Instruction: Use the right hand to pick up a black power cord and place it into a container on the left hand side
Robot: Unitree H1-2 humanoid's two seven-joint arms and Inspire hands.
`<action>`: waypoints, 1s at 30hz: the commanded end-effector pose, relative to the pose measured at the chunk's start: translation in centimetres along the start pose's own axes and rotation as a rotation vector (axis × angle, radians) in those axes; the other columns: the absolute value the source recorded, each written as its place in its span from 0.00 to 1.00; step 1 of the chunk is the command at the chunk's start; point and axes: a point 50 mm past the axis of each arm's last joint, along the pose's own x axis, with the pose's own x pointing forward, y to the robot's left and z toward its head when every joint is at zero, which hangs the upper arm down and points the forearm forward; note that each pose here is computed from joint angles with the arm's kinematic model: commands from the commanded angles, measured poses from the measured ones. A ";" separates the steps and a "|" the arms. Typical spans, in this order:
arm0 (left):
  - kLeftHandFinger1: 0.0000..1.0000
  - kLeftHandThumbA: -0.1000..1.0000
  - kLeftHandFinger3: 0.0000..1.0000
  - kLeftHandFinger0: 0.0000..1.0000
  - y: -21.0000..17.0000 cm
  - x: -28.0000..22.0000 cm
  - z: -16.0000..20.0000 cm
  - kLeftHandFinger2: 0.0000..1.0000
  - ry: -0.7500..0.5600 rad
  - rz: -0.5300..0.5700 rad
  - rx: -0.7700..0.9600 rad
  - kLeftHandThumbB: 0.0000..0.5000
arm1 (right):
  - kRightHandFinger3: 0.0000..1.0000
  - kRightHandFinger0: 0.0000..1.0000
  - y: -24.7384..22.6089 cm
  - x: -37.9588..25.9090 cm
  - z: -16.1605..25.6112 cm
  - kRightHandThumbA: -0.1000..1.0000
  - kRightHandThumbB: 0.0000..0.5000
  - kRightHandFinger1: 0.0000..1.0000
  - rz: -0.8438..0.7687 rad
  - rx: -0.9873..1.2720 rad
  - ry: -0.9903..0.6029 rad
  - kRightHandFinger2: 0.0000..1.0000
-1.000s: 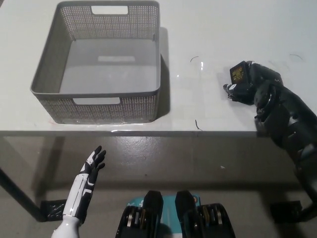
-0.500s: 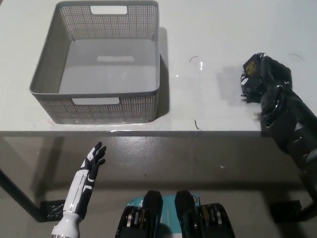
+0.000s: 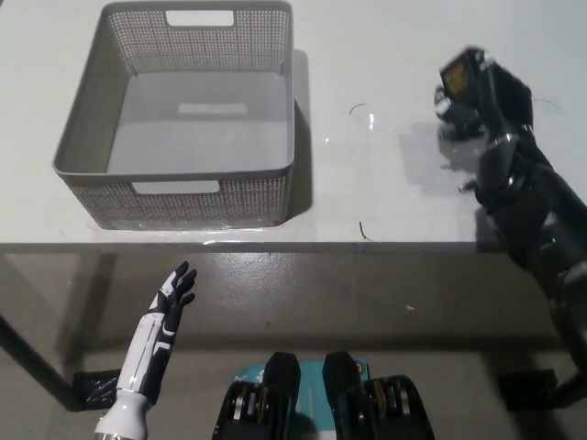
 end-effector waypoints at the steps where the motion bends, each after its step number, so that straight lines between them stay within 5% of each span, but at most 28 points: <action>1: 1.00 1.00 1.00 1.00 0.7 0.3 0.6 1.00 -0.049 0.003 0.023 0.59 | 0.88 0.00 -6.1 3.0 11.6 0.00 0.35 0.24 -0.229 0.181 -0.320 0.81; 4: 1.00 1.00 1.00 1.00 0.8 0.2 0.5 1.00 -0.048 0.003 0.030 0.57 | 0.94 0.00 -7.8 3.2 15.8 0.00 0.35 0.38 -0.250 0.229 -0.418 0.82; 6: 1.00 1.00 1.00 1.00 0.8 0.0 0.4 1.00 -0.043 0.001 0.032 0.59 | 0.87 0.00 -8.6 2.9 18.5 0.00 0.33 0.36 -0.284 0.241 -0.481 0.78; 9: 1.00 1.00 1.00 1.00 0.8 -0.2 0.4 1.00 -0.042 0.005 0.052 0.59 | 0.96 0.00 -9.7 2.2 22.3 0.00 0.29 0.36 -0.293 0.262 -0.557 0.75; 12: 1.00 1.00 1.00 1.00 0.7 -0.5 0.3 1.00 -0.023 0.002 0.055 0.62 | 0.90 0.00 -10.4 1.0 26.1 0.00 0.38 0.33 -0.293 0.317 -0.633 0.73; 19: 1.00 1.00 1.00 1.00 0.5 -0.7 -0.1 1.00 -0.031 -0.010 0.029 0.60 | 0.88 0.00 -9.1 -2.3 33.5 0.00 0.33 0.35 -0.217 0.383 -0.762 0.71; 23: 1.00 1.00 1.00 1.00 0.3 -0.7 0.0 1.00 -0.018 -0.011 0.012 0.67 | 0.81 0.00 -6.7 -4.0 35.9 0.00 0.37 0.29 -0.164 0.397 -0.793 0.68; 30: 1.00 1.00 1.00 1.00 0.6 -0.5 0.1 1.00 -0.017 -0.017 0.033 0.70 | 0.83 0.00 -2.0 -5.5 36.0 0.00 0.35 0.26 -0.071 0.381 -0.781 0.66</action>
